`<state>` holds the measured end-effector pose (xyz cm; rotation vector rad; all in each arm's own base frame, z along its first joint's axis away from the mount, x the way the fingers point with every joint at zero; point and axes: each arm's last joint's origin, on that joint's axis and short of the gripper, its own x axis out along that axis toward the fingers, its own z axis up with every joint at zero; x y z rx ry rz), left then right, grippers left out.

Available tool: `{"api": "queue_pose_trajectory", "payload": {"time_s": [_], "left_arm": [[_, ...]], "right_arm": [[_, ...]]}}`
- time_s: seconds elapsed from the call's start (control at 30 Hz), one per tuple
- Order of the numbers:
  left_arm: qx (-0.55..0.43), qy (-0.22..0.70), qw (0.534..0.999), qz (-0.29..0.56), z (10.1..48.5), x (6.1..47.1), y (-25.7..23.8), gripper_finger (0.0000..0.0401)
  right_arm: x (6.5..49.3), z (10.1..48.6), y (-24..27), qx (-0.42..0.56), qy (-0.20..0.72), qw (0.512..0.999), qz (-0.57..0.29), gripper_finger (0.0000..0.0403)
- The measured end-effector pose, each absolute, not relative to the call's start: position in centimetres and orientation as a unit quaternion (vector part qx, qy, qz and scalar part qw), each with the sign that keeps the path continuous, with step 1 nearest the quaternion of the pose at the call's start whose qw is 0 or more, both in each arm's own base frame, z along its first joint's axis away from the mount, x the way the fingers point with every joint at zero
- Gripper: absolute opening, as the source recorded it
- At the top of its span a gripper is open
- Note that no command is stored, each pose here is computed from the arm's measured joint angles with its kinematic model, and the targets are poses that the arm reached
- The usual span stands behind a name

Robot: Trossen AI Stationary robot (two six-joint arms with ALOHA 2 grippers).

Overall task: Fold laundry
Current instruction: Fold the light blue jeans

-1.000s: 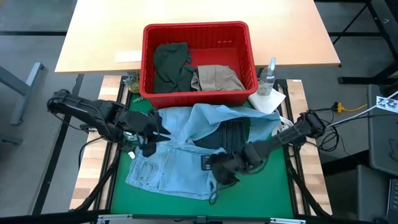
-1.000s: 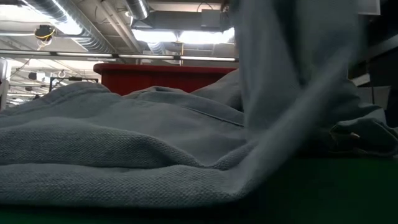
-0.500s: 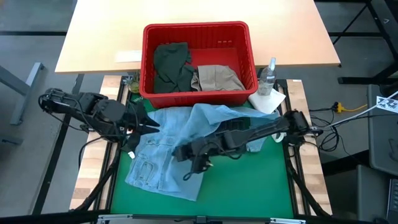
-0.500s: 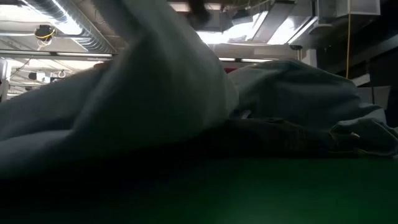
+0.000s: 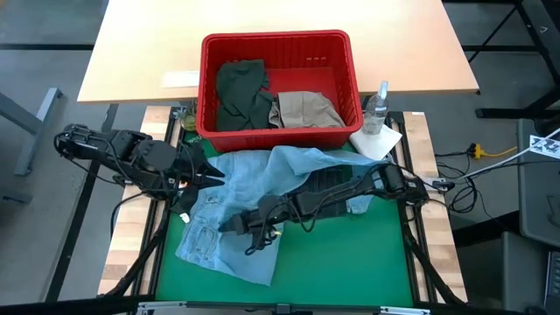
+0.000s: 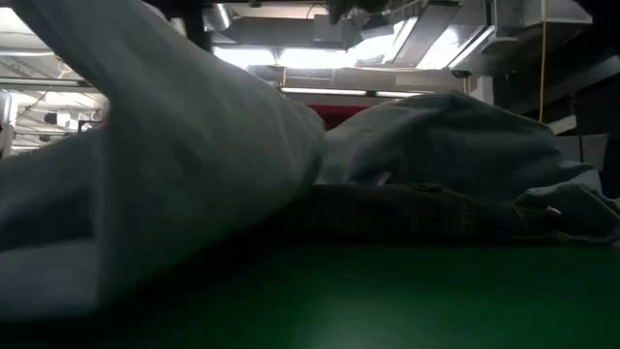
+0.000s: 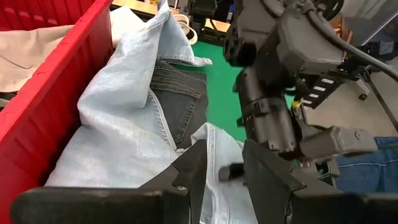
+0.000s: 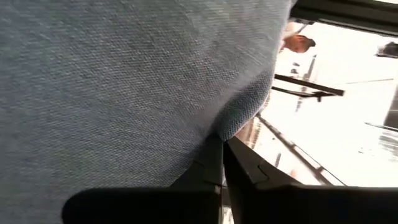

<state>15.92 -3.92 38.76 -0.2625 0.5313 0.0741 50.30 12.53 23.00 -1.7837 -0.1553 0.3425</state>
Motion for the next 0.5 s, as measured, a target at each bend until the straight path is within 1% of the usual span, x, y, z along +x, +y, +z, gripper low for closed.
{"api": "queue_pose_trajectory", "payload": {"time_s": [0.3,0.5], "left_arm": [[-0.129,0.262,0.956,0.036,38.8,15.9,-3.9,0.01],[-0.129,0.262,0.956,0.036,38.8,15.9,-3.9,0.01]], "right_arm": [[54.2,21.4,11.8,-0.772,-0.076,0.617,0.132,0.0003],[55.4,20.2,10.2,-0.774,-0.054,0.619,0.123,0.0003]]}}
